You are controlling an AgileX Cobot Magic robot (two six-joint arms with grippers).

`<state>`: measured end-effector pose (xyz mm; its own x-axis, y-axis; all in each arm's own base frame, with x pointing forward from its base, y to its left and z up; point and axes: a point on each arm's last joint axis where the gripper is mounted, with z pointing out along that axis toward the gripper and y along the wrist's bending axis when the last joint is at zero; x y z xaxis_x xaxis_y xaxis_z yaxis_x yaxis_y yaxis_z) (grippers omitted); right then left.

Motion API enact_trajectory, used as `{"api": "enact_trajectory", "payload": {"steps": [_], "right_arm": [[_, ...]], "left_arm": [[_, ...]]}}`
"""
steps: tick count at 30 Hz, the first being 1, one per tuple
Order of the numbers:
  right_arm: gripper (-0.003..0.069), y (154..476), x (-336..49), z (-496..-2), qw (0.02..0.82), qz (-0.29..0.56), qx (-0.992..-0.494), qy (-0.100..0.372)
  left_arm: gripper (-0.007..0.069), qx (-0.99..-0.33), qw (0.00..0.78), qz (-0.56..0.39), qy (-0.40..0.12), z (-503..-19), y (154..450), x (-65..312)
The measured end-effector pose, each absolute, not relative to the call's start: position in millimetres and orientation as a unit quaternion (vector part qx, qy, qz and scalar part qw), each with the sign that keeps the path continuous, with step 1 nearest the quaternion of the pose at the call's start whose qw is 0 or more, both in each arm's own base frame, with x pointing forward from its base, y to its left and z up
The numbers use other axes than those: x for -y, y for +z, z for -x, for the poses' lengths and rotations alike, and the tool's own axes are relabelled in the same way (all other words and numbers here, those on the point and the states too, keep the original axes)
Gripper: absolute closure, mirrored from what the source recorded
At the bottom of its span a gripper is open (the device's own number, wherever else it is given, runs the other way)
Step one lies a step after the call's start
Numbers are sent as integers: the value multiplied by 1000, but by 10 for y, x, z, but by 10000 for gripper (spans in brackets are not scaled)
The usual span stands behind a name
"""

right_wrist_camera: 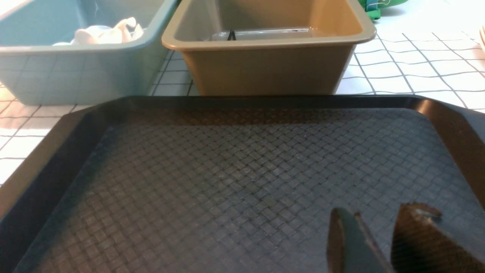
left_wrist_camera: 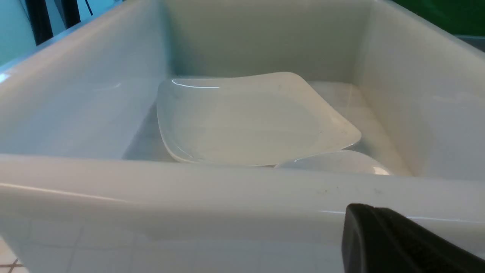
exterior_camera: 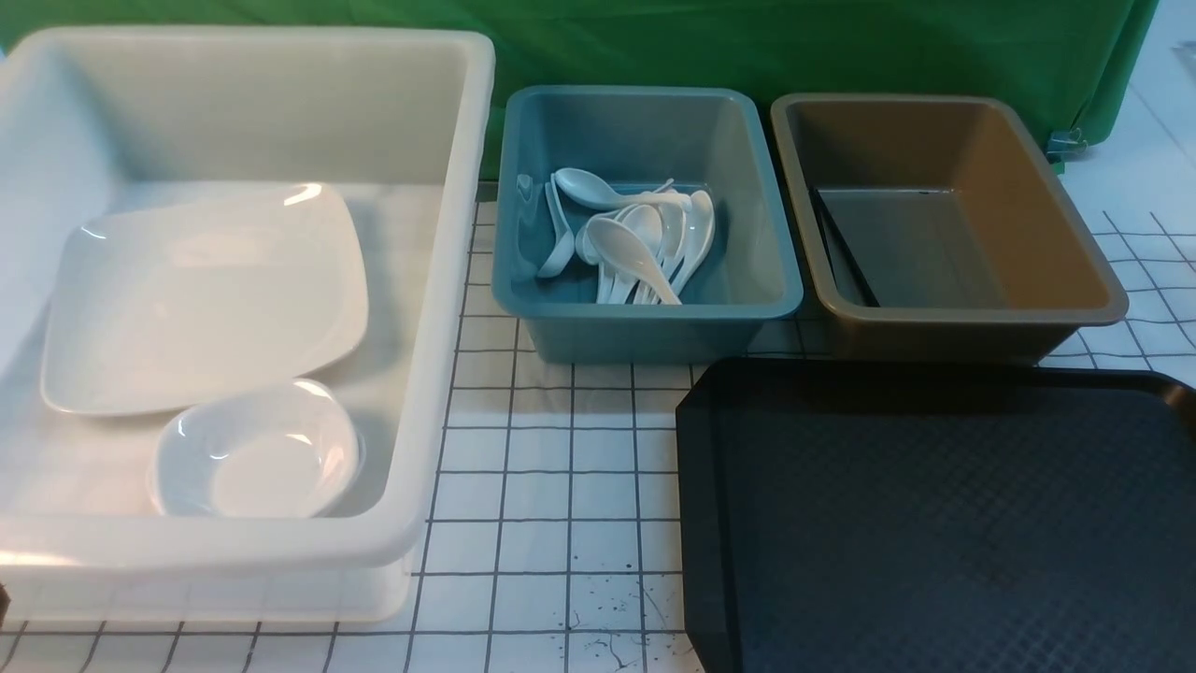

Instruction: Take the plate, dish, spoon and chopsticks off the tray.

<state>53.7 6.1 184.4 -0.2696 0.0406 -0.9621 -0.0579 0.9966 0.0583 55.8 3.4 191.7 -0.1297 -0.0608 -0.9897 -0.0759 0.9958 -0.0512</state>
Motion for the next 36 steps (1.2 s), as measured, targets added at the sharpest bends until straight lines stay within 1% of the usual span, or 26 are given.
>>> {"api": "enact_trajectory", "payload": {"steps": [36], "right_arm": [[419, 1844, -61, -537, 604, 5, -796, 41]], "left_arm": [[606, -753, 656, 43, 9, -557, 1912, -35]]}}
